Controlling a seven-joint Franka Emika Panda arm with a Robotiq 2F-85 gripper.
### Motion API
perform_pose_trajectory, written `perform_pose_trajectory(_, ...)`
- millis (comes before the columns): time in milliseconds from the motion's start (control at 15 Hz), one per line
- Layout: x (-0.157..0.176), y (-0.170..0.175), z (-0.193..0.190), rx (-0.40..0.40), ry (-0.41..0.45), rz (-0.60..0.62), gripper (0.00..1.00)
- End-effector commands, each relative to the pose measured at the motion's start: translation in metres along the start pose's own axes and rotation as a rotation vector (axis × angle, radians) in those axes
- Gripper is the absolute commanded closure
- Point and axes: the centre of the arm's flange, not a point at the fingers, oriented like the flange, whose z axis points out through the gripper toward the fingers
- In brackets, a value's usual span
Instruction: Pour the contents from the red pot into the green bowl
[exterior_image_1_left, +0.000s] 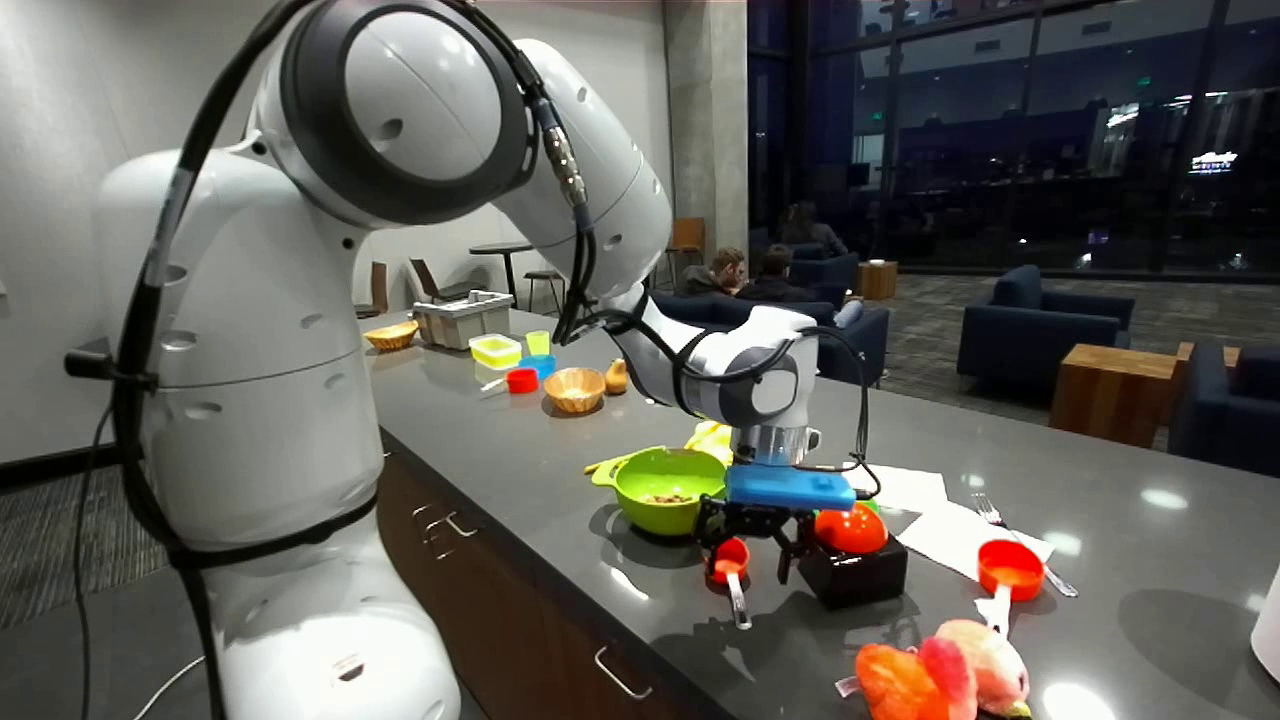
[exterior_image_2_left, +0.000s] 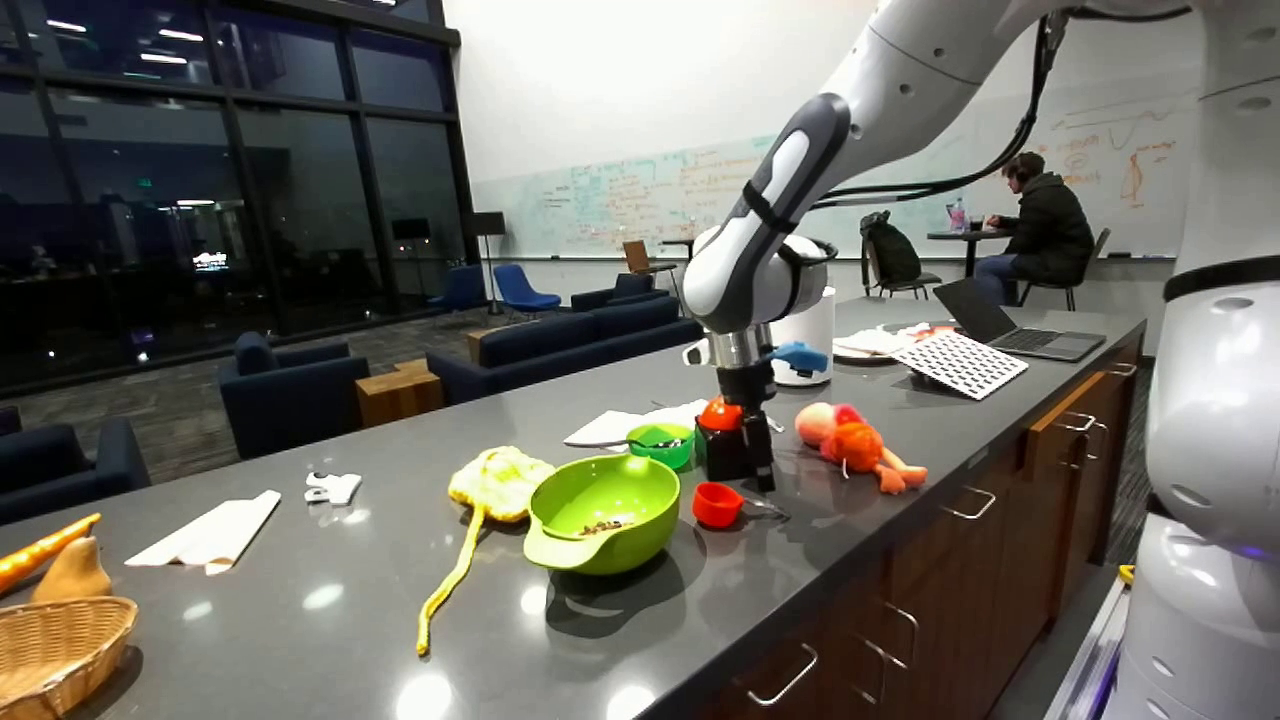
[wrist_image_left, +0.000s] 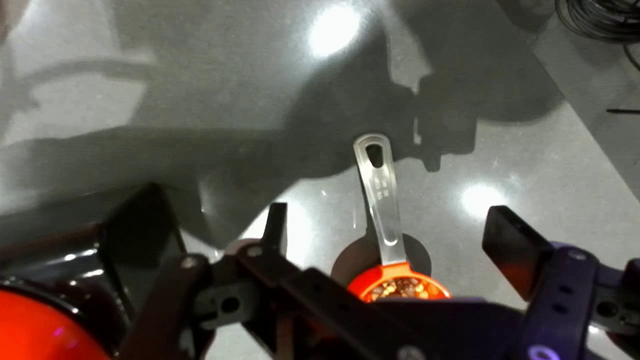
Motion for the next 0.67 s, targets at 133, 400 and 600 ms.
perform_pose_trajectory(133,-0.002,0.003,0.000,0.034,-0.007,-0.173,0.00)
perform_pose_trajectory(400,0.000,0.001,0.007,-0.022,0.025,-0.158,0.00)
perform_pose_trajectory(600,0.005,0.002,0.012,-0.071,0.064,-0.126,0.00)
